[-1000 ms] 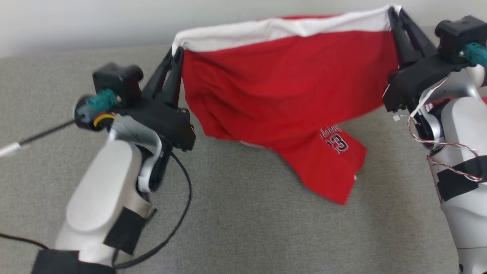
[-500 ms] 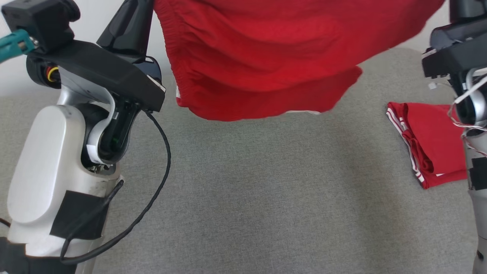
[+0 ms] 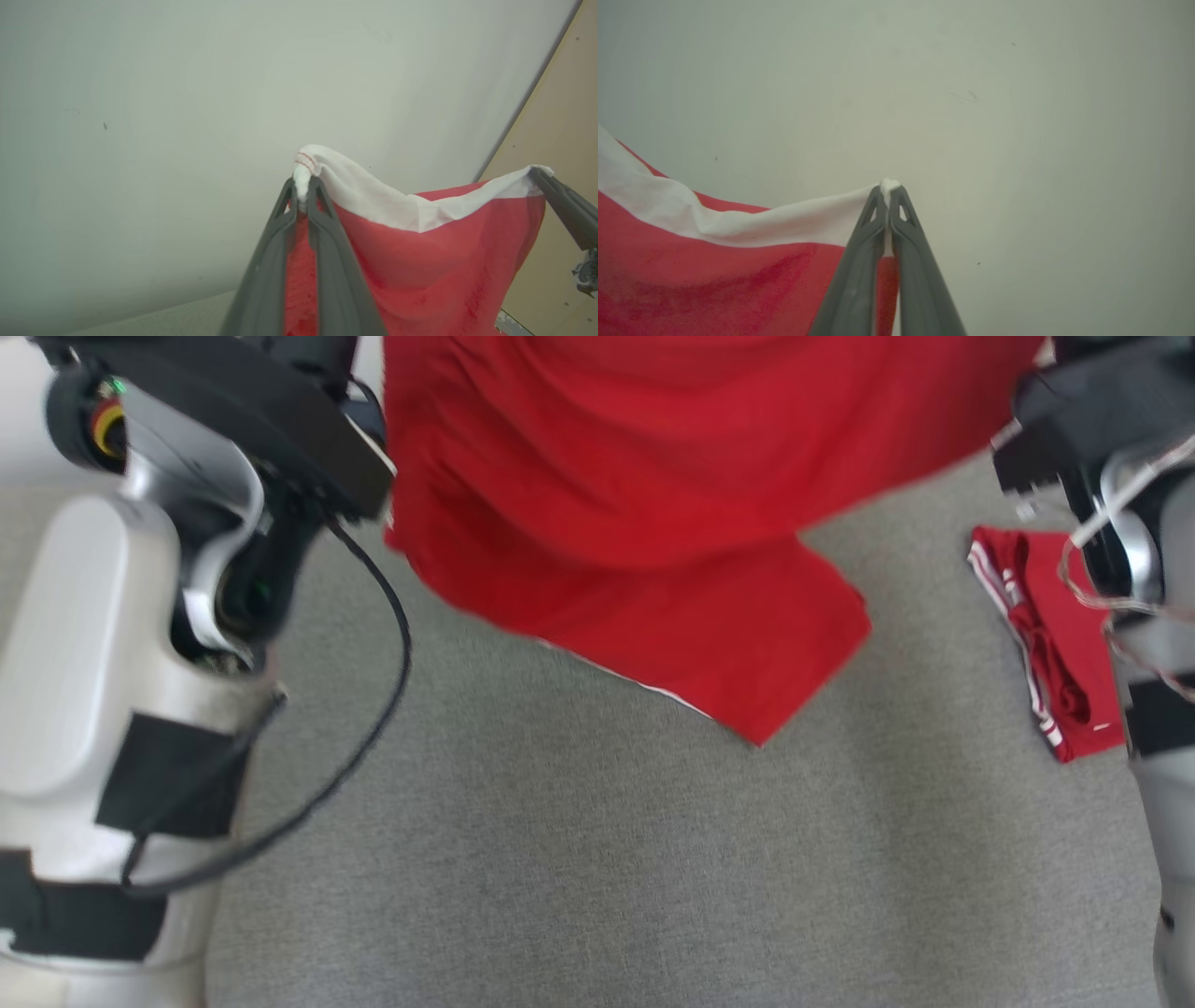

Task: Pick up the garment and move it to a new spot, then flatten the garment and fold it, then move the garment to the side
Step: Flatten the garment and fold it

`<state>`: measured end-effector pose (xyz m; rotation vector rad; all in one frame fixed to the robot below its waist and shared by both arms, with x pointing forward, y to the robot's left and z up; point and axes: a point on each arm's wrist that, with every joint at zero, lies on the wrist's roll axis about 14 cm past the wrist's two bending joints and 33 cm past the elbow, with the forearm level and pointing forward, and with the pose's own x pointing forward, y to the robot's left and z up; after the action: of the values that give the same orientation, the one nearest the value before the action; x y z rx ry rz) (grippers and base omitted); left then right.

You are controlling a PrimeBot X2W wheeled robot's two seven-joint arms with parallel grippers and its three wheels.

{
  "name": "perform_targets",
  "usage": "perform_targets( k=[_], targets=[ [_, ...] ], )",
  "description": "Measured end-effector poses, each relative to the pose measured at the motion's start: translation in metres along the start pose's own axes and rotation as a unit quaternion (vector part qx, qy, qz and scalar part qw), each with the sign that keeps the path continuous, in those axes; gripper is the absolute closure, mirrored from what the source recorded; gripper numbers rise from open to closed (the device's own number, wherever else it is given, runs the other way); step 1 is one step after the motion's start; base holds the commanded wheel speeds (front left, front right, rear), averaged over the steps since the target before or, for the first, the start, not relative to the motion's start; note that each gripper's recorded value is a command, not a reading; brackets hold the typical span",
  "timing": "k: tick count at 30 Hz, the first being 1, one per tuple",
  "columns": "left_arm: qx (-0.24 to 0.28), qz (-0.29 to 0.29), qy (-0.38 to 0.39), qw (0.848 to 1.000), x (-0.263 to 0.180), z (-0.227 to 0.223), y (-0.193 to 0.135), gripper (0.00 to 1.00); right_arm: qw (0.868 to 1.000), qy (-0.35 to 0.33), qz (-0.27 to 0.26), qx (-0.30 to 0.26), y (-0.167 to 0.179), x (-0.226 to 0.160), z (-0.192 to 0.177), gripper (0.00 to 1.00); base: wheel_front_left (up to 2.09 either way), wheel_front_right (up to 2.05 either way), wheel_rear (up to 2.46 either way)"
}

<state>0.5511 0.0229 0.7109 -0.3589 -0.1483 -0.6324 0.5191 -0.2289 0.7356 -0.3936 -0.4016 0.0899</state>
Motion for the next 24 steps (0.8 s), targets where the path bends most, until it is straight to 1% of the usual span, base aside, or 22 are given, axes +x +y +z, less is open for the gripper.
perform_targets(
  k=[3, 5, 9, 10, 11, 13, 16, 19, 21, 24],
  targets=[
    [-0.004, 0.021, 0.002, 1.0, 0.012, -0.009, 0.021, 1.0, 1.0, 0.006, 0.019, -0.004, 0.012, 0.018, -0.012, 1.0, 0.0, 0.0, 0.0],
    [0.009, 0.037, -0.008, 0.999, 0.02, -0.008, 0.037, 1.0, 1.0, 0.0, 0.028, -0.011, 0.017, 0.033, -0.015, 1.0, 0.0, 0.0, 0.0],
    [0.026, 0.07, -0.067, 0.995, 0.034, 0.006, 0.069, 1.0, 0.998, -0.048, 0.027, -0.043, 0.014, 0.063, -0.003, 1.0, 0.0, 0.0, 0.0],
    [0.04, 0.078, -0.098, 0.991, 0.039, 0.011, 0.078, 1.0, 0.995, -0.071, 0.019, -0.061, 0.009, 0.074, 0.002, 1.0, 0.0, 0.0, 0.0],
    [0.046, 0.08, -0.112, 0.989, 0.041, 0.013, 0.082, 1.0, 0.994, -0.08, 0.017, -0.07, 0.007, 0.079, 0.004, 1.0, 0.0, 0.0, 0.0],
    [0.085, 0.075, -0.131, 0.985, 0.043, 0.013, 0.086, 1.0, 0.992, -0.084, 0.021, -0.092, 0.009, 0.086, 0.001, 1.0, 0.0, 0.0, 0.0],
    [0.102, 0.077, -0.136, 0.982, 0.043, -0.002, 0.096, 1.0, 0.992, -0.067, 0.027, -0.103, 0.015, 0.09, -0.019, 1.0, 0.0, 0.0, 0.0],
    [0.098, 0.086, -0.113, 0.985, 0.039, -0.031, 0.11, 1.0, 0.993, -0.041, 0.04, -0.103, 0.025, 0.09, -0.044, 1.0, 0.0, 0.0, 0.0],
    [0.099, 0.088, -0.084, 0.988, 0.033, -0.059, 0.115, 1.0, 0.993, -0.006, 0.068, -0.1, 0.043, 0.084, -0.074, 1.0, 0.0, 0.0, 0.0],
    [0.102, 0.082, -0.045, 0.99, 0.023, -0.097, 0.118, 1.0, 0.99, 0.048, 0.108, -0.081, 0.071, 0.067, -0.118, 1.0, 0.0, 0.0, 0.0]
  ],
)
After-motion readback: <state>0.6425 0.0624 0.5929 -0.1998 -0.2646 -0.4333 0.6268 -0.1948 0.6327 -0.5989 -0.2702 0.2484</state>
